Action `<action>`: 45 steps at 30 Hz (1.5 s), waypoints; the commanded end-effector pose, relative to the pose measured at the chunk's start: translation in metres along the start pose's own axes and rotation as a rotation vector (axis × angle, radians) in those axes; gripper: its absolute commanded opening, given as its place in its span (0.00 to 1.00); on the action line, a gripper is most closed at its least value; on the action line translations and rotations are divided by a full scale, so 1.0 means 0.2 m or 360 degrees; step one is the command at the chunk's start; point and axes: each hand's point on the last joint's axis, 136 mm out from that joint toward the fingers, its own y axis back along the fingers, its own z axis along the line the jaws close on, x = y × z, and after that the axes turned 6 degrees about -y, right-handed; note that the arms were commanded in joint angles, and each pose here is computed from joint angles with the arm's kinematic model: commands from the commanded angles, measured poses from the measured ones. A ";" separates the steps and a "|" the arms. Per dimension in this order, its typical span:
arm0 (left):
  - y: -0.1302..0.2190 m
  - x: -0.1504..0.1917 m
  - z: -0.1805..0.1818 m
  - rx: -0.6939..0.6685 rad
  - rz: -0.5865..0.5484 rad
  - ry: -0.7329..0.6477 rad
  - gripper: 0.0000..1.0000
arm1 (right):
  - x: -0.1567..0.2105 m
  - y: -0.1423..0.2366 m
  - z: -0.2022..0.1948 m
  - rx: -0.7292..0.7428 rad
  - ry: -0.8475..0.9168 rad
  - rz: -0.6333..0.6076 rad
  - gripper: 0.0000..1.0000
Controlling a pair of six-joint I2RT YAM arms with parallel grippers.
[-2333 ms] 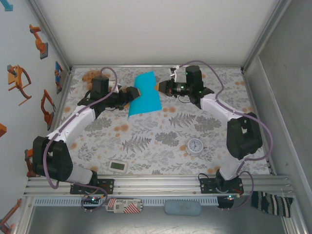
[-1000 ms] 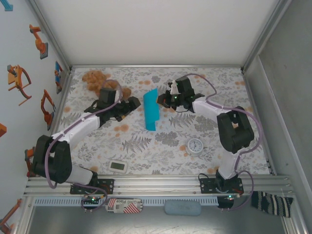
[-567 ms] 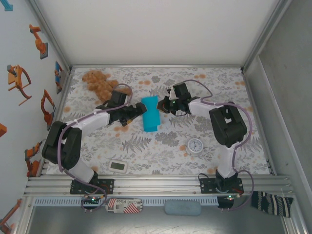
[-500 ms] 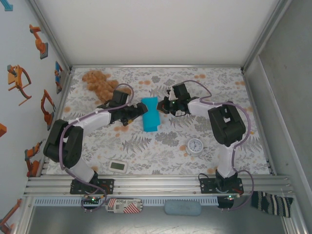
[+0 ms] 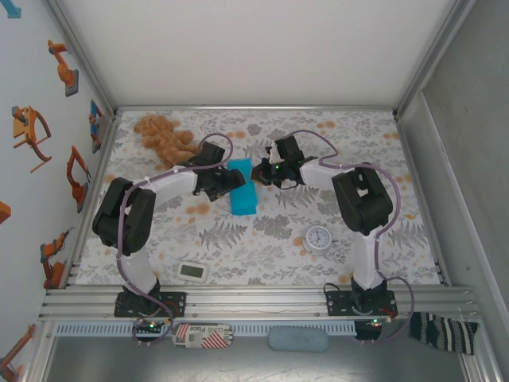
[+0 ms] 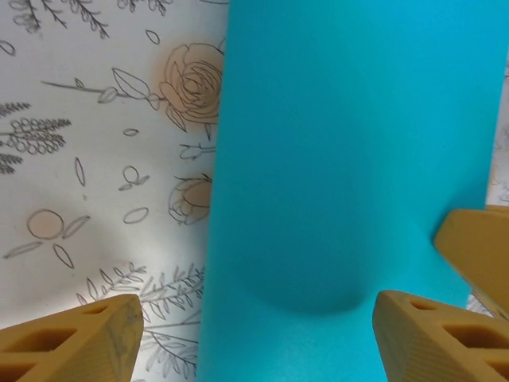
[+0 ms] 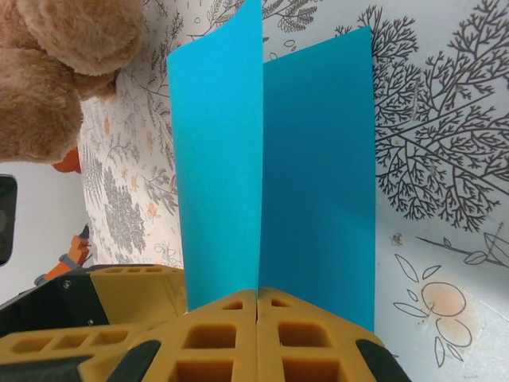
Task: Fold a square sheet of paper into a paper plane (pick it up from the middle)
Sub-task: First fold in half a square sheet of paper at the center of the table.
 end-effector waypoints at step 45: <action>-0.25 0.17 0.40 -0.0737 0.0185 0.0070 0.40 | -0.06 0.29 -0.15 0.0408 0.0070 -0.0274 0.55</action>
